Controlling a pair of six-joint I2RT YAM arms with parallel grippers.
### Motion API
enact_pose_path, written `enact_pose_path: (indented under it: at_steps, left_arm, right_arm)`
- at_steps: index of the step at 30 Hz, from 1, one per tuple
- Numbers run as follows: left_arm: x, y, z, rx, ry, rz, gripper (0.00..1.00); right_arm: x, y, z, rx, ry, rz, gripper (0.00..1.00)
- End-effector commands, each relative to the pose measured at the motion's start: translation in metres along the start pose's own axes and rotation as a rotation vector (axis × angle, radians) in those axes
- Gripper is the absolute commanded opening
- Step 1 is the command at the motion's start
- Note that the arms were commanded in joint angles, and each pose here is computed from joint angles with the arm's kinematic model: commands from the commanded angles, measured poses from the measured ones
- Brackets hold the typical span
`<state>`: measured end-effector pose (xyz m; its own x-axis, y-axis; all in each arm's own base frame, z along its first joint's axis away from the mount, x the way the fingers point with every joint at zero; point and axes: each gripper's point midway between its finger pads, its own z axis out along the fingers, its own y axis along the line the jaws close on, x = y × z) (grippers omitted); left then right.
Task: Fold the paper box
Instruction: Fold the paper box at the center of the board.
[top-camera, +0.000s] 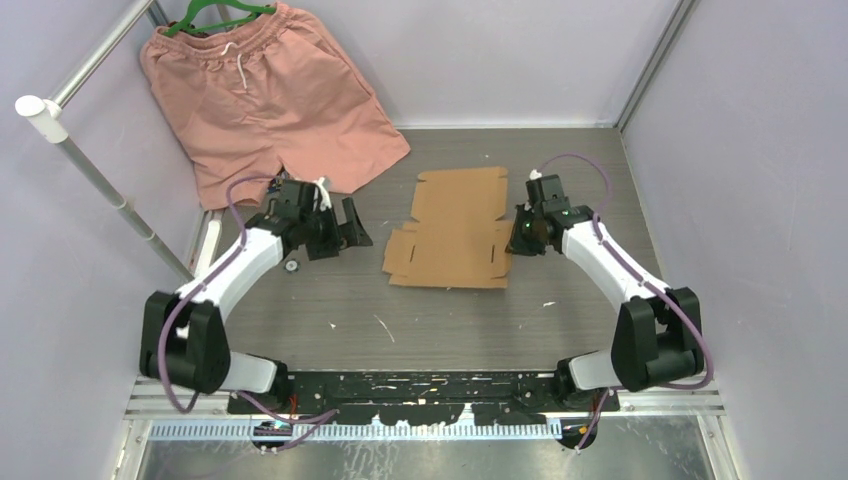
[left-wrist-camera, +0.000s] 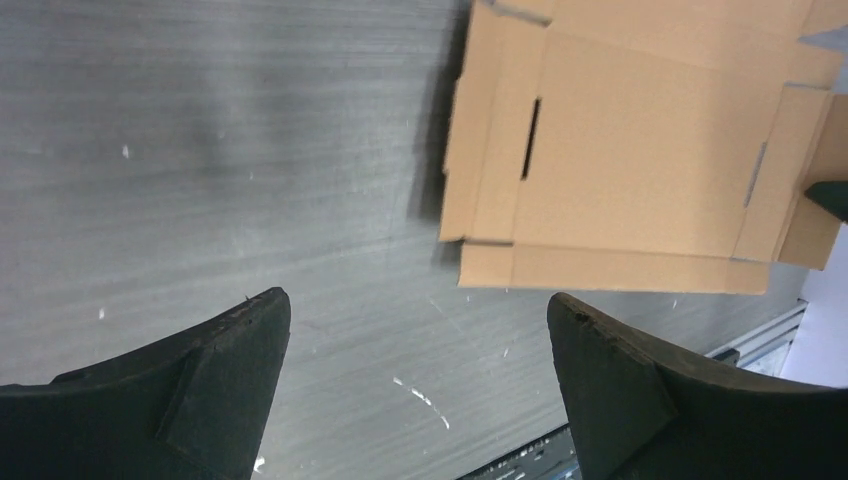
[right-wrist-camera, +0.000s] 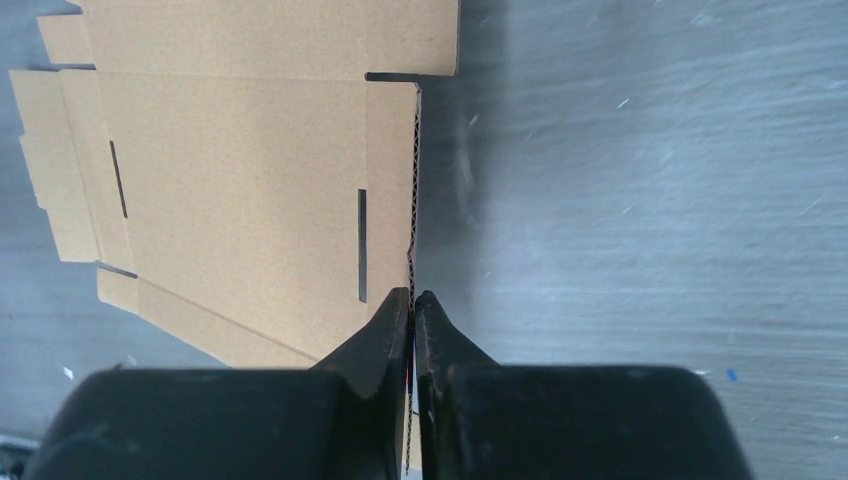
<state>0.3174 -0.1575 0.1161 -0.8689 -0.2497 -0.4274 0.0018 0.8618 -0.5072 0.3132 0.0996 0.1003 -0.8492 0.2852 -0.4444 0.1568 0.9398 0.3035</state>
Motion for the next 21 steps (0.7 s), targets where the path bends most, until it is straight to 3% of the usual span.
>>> enact_pose_path:
  at_steps: [1,10,21]
  left_arm:
    - [0.006,-0.011,-0.034,0.039,-0.082,-0.011,1.0]
    - [0.051,0.0,-0.084,-0.024,-0.141,-0.051,1.0]
    - [0.08,0.0,-0.072,-0.052,-0.183,-0.061,1.0]
  right_arm:
    - [0.027,0.025,-0.021,-0.065,0.022,-0.075,0.1]
    - [0.063,0.045,-0.028,-0.057,0.04,-0.146,0.1]
    - [0.085,0.039,-0.011,-0.081,0.065,-0.096,0.1]
